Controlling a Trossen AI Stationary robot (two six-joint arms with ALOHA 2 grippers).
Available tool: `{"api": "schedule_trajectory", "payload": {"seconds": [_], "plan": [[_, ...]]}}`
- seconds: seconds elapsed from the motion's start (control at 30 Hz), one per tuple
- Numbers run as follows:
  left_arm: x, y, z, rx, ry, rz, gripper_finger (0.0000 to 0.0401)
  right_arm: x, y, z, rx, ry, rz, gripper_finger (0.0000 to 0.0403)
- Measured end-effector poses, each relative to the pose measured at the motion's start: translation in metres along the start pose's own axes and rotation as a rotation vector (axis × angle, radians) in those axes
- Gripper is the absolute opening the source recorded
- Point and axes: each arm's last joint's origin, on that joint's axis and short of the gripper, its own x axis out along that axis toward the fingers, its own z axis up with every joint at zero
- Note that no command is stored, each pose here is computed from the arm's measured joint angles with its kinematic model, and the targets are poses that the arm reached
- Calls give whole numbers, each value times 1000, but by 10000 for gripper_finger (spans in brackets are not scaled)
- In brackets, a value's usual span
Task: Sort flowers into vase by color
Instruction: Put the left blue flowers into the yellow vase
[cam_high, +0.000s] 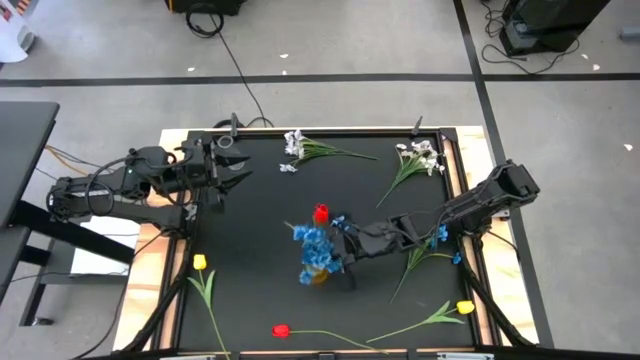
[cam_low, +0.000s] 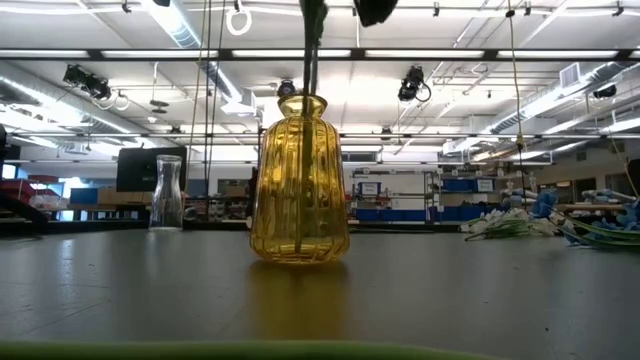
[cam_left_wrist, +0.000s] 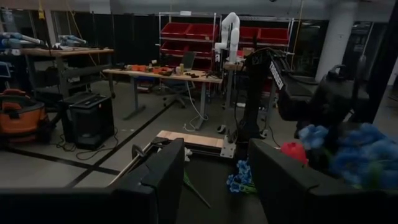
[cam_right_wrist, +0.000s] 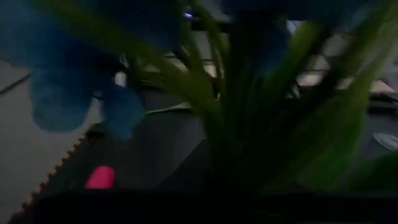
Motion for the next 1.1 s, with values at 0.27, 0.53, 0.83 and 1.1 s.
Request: {"api": "schedule_trajectory", "payload": {"seconds": [0.27, 0.53, 0.83, 1.1], "plan": [[0, 0, 0, 0, 0, 0, 183, 1, -4, -3, 121, 36, 40, 100], [0, 0, 0, 0, 0, 0, 183, -2, -4, -5, 170, 159, 72, 194], [0, 0, 0, 0, 0, 0, 183, -18, -3, 34, 140, 342, 126, 224], [0, 0, 0, 0, 0, 0, 183, -39, -5, 62, 125, 474, 134, 224]]}}
